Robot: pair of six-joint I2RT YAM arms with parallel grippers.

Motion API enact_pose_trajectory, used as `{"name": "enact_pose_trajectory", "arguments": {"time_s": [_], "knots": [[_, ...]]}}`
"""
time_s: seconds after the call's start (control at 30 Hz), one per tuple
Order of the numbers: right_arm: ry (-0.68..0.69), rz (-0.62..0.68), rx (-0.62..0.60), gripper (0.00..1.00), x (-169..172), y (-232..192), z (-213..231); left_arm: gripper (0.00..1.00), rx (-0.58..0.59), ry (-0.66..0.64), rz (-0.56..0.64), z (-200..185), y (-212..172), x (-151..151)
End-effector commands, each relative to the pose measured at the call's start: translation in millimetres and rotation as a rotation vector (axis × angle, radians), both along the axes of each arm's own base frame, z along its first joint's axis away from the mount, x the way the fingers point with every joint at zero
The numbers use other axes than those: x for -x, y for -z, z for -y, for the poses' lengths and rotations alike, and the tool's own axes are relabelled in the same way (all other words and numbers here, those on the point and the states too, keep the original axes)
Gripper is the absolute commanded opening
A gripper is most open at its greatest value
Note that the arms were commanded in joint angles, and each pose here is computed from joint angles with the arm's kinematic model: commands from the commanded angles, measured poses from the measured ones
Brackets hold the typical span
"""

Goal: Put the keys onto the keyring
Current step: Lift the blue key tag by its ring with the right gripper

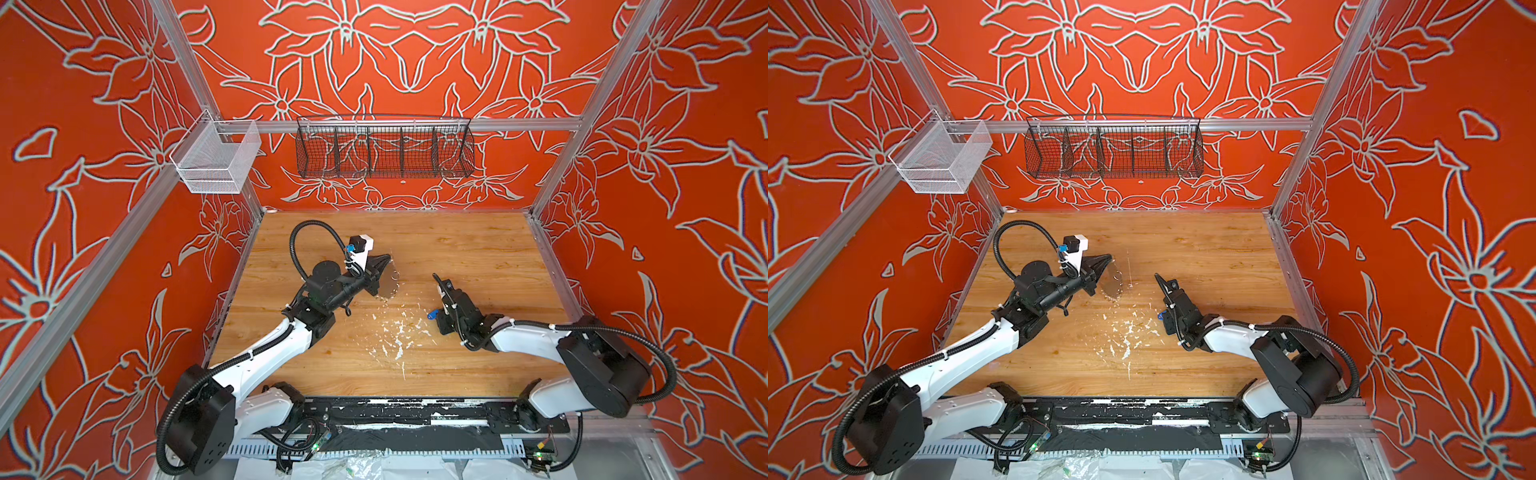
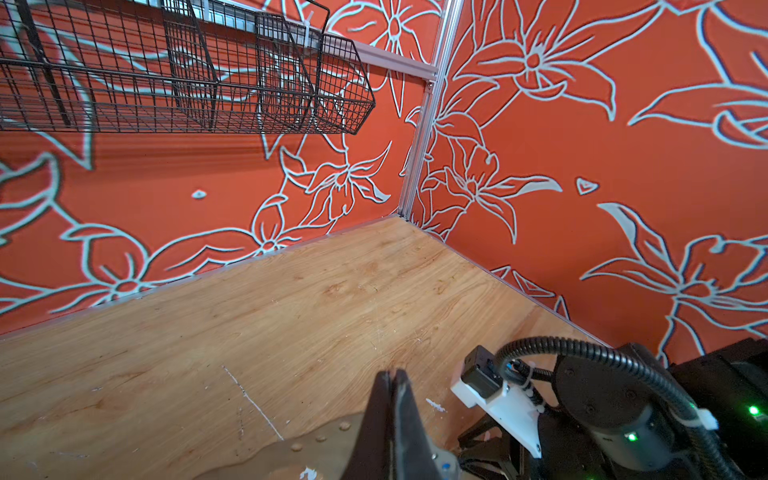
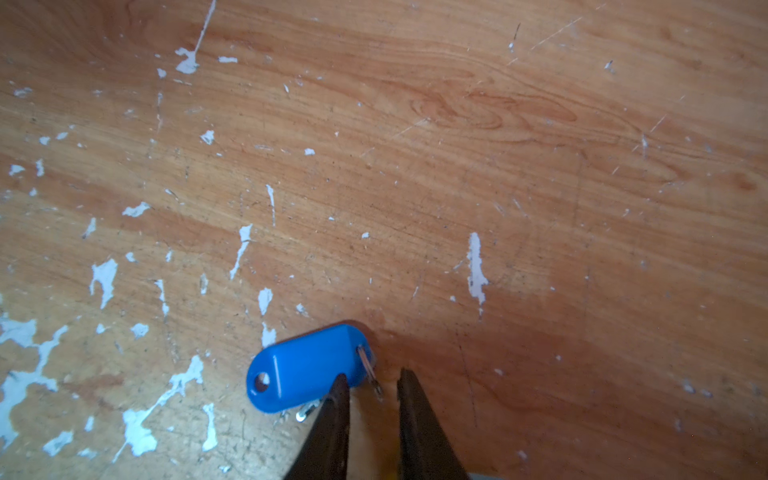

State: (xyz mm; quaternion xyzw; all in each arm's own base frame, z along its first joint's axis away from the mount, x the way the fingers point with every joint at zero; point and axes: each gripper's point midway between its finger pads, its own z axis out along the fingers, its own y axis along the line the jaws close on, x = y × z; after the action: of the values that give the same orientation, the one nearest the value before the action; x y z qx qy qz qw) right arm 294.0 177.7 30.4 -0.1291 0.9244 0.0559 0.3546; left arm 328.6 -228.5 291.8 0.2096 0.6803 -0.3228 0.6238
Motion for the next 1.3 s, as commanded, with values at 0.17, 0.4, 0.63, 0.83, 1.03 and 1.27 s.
{"name": "enact_pose_trajectory", "arguments": {"time_s": [0.17, 0.4, 0.63, 0.83, 1.03, 1.27], "knots": [[0.006, 0.009, 0.011, 0.13, -5.6, 3.8, 3.4, 0.00, 0.019, 0.011, 0.061, 1.3, -18.6, -1.5], [-0.014, 0.010, 0.005, 0.06, -6.6, 5.2, -1.3, 0.00, 0.017, 0.009, 0.060, 1.4, -17.9, -2.3], [-0.020, 0.005, 0.003, 0.16, -10.0, 6.7, -4.8, 0.00, 0.016, 0.020, 0.053, 3.8, -16.7, -3.3], [-0.022, -0.003, 0.009, 0.11, -13.5, 9.9, -7.1, 0.00, 0.015, 0.023, 0.053, 4.2, -16.7, -2.7], [-0.028, 0.003, 0.002, 0.00, -13.9, 6.0, -8.5, 0.00, 0.013, 0.017, 0.058, 3.3, -17.6, -3.1], [-0.015, 0.016, 0.005, 0.00, -11.5, 2.0, -3.3, 0.00, 0.012, 0.020, 0.058, 3.7, -17.6, -2.8]]}}
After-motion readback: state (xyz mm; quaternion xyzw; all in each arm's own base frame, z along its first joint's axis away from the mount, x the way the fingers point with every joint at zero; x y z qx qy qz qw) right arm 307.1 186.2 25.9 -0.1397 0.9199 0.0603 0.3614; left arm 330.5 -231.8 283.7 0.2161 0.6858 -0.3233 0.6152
